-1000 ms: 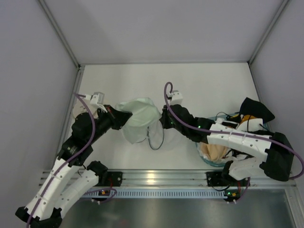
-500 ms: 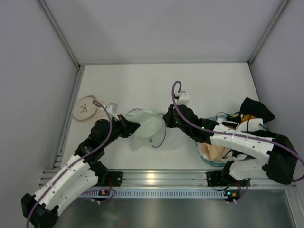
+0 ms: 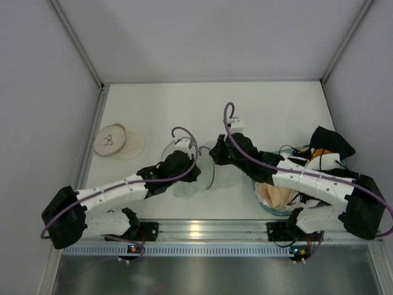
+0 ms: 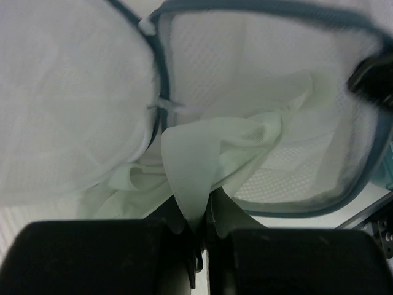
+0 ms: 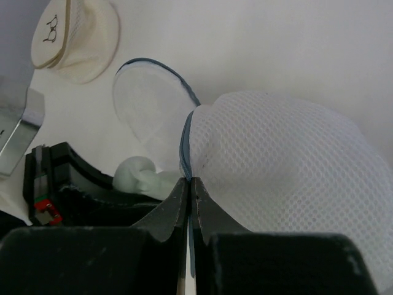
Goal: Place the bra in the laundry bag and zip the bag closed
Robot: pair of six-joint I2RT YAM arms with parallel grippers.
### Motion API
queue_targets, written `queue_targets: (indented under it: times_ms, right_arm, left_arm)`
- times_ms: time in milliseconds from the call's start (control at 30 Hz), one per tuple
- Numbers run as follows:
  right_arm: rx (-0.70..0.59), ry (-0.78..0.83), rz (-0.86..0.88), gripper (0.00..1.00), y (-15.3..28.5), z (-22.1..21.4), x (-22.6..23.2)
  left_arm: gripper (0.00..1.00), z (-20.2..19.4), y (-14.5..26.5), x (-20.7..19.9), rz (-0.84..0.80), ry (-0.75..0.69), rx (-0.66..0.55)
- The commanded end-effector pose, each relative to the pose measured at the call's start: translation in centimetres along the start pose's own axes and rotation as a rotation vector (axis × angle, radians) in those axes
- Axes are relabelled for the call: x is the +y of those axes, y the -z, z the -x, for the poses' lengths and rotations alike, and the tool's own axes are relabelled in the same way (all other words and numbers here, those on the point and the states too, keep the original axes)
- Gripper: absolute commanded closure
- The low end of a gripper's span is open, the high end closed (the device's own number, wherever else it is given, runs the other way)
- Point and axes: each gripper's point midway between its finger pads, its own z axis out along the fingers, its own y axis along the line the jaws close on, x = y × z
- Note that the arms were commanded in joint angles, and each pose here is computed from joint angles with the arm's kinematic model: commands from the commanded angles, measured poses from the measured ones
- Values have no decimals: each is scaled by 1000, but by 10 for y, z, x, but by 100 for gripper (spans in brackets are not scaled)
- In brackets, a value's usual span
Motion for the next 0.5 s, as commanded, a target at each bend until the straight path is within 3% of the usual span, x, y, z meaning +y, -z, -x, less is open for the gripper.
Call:
queue_targets:
  times_ms: [0, 133, 467]
  right_arm:
    - [-42, -55, 153, 100, 9, 20, 33]
    - [-36, -89, 177, 100, 13, 13, 32]
    - [-58, -167, 139, 100, 19, 10, 9]
  left_arm:
    - [100, 54, -8, -46, -83, -33, -155]
    - [100, 62, -19, -74, -175, -64, -165]
    - [100, 28, -61, -92, -188, -109, -101]
